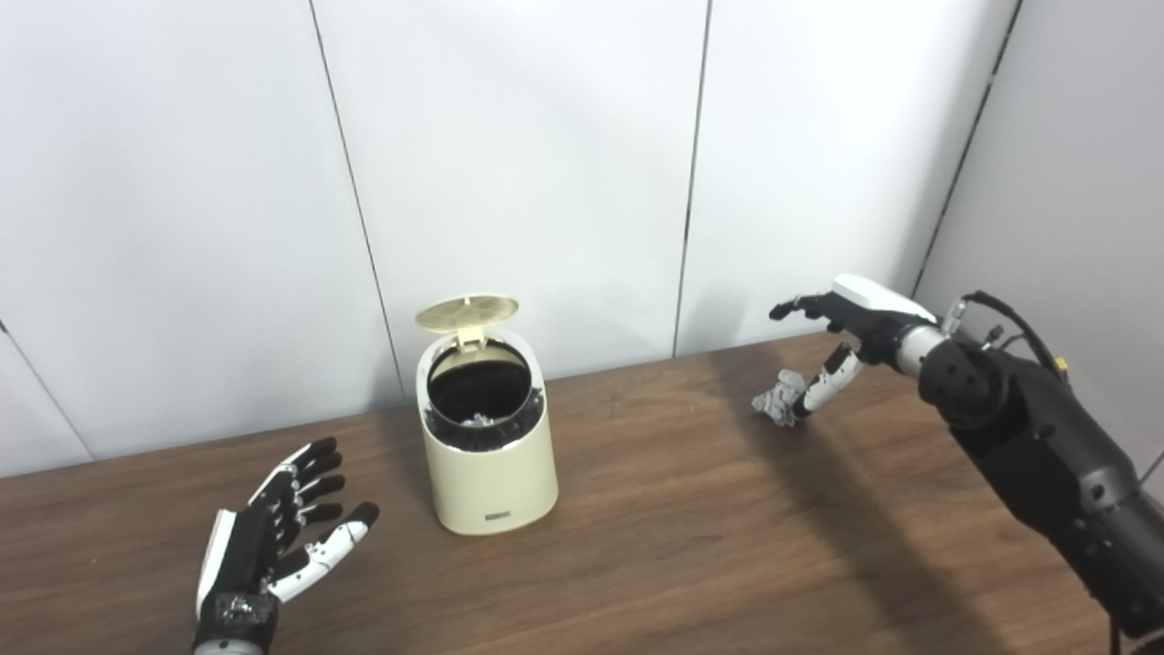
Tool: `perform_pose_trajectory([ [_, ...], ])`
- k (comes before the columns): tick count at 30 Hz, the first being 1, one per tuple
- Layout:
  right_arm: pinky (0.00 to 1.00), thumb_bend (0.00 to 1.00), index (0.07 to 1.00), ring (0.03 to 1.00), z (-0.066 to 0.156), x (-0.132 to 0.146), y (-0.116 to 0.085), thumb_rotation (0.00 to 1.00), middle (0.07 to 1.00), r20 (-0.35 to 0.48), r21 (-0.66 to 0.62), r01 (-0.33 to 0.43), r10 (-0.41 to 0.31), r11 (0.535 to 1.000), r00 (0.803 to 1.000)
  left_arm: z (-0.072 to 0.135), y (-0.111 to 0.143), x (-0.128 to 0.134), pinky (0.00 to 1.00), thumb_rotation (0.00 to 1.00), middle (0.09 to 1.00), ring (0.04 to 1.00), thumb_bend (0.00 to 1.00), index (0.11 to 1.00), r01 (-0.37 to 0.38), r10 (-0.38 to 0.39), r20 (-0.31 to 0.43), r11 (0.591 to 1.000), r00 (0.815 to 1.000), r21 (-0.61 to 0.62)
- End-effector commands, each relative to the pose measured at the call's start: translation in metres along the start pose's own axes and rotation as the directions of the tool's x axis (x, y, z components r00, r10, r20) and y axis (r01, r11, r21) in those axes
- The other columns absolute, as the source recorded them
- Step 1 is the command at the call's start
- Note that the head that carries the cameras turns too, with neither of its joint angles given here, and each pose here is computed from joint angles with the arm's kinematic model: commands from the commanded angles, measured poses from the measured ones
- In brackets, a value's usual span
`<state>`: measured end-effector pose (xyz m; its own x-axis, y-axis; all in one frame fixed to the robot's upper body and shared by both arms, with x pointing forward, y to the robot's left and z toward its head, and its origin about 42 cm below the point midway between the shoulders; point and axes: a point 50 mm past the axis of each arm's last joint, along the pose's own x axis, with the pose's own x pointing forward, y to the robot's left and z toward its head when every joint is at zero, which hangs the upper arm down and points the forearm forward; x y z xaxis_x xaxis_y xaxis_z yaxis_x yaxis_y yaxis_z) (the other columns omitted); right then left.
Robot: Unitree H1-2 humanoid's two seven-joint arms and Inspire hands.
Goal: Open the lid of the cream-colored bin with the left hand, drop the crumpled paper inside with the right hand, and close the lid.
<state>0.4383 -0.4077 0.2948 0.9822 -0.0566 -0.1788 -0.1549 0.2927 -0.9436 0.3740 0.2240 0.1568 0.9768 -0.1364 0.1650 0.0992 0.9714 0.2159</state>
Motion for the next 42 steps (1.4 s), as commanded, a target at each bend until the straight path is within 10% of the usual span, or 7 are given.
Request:
perform_pose_trajectory([
  [1, 0.70, 0.83, 0.837, 0.876, 0.005, 0.000, -0.038, 0.11, 0.916, 0.020, -0.057, 0.090, -0.089, 0.994, 0.996, 0.018, 0.006, 0.011, 0.69, 0.14, 0.833, 0.782, 0.59, 0.879, -0.004, 0.002, 0.083, 1.000, 0.997, 0.022],
  [25, 0.75, 0.82, 0.827, 0.864, 0.011, 0.035, 0.006, 0.06, 0.907, 0.002, -0.012, -0.040, 0.040, 0.999, 0.999, 0.018, 0.002, 0.009, 0.73, 0.16, 0.839, 0.799, 0.60, 0.887, -0.007, 0.006, 0.079, 1.000, 0.997, 0.005],
  [42, 0.58, 0.74, 0.751, 0.640, 0.012, 0.038, 0.017, 0.06, 0.730, 0.014, -0.015, -0.115, 0.115, 0.993, 0.993, 0.019, 0.005, 0.007, 0.71, 0.17, 0.836, 0.787, 0.59, 0.884, -0.007, 0.006, 0.073, 1.000, 0.997, 0.016],
])
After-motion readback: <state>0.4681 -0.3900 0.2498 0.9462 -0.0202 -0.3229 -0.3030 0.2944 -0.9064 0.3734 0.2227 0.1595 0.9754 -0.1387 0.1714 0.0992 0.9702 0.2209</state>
